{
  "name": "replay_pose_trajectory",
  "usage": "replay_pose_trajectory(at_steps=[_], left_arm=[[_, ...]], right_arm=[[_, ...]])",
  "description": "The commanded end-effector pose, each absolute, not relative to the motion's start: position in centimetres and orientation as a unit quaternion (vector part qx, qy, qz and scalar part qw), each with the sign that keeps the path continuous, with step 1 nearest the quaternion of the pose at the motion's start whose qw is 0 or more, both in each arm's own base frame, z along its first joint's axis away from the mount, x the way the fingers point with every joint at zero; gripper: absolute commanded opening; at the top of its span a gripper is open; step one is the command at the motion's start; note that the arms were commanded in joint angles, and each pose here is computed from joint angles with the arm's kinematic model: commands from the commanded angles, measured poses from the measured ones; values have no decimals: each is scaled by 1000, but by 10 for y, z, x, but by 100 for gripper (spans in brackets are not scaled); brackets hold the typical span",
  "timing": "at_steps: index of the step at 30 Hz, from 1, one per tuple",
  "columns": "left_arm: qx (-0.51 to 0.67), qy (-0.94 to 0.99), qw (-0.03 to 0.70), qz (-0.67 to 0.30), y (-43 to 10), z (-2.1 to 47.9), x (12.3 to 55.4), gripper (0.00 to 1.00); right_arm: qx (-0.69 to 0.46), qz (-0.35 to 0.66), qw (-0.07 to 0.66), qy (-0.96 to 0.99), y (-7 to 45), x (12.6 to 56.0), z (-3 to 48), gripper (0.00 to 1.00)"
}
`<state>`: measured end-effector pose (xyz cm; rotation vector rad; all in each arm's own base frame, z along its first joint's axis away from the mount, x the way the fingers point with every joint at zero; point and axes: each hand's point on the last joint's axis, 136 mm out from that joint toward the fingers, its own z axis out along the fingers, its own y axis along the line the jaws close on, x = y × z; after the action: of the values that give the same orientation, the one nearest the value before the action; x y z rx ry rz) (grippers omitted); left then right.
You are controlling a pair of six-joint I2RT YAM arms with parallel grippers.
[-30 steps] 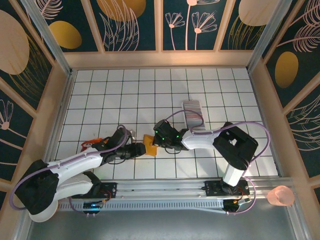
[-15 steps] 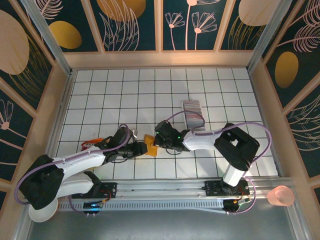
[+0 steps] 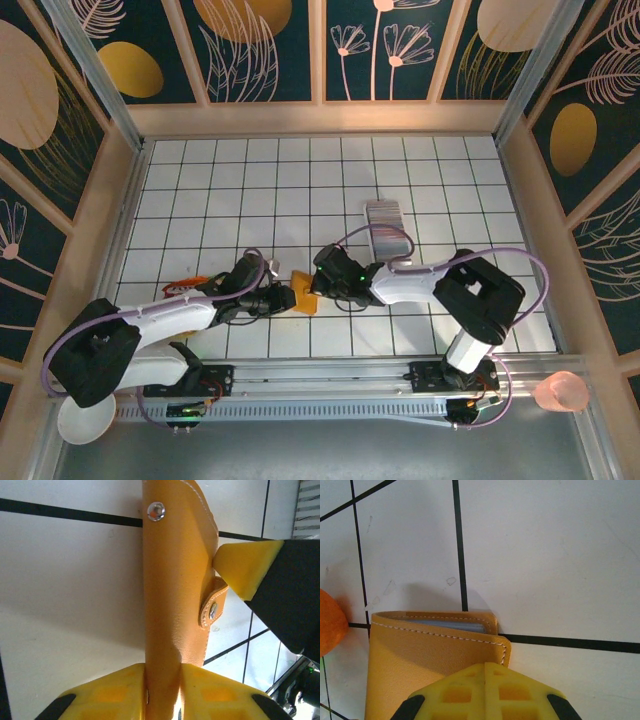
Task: Put the credit cards into the card holder
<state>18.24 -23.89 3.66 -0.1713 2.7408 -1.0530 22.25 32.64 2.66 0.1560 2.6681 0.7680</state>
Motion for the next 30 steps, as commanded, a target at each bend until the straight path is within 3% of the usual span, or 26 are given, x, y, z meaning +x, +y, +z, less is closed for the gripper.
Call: replay_pose_trajectory(at_steps=[1, 4, 6, 9, 10, 20, 23, 25, 30], left_arm=[[-44, 912, 123, -388, -251, 60, 190, 13], [-40, 907, 145, -393, -251, 76, 195, 0], [-24, 906, 163, -389, -250, 89, 199, 0], [12, 913, 207, -350, -245, 109, 212, 0], [25, 916, 222, -333, -242, 116, 218, 0], [100, 894, 368, -235, -233, 190, 269, 0], [110, 879, 406, -226, -231, 213, 278, 0], [119, 867, 426, -230, -231, 226, 279, 0], [140, 826, 462, -291, -240, 254, 267, 0]], right_arm=[[59, 265, 182, 945, 319, 217, 28, 0], [58, 276, 206, 937, 321, 223, 46, 1], [59, 281, 238, 928, 318, 229, 66, 18], [41, 296, 306, 904, 315, 236, 110, 53], [34, 299, 333, 894, 312, 238, 127, 59], [1, 288, 546, 787, 254, 250, 264, 66], [12, 250, 595, 764, 235, 258, 286, 62], [-52, 265, 592, 759, 247, 254, 298, 78], [-98, 389, 500, 767, 288, 248, 306, 73]])
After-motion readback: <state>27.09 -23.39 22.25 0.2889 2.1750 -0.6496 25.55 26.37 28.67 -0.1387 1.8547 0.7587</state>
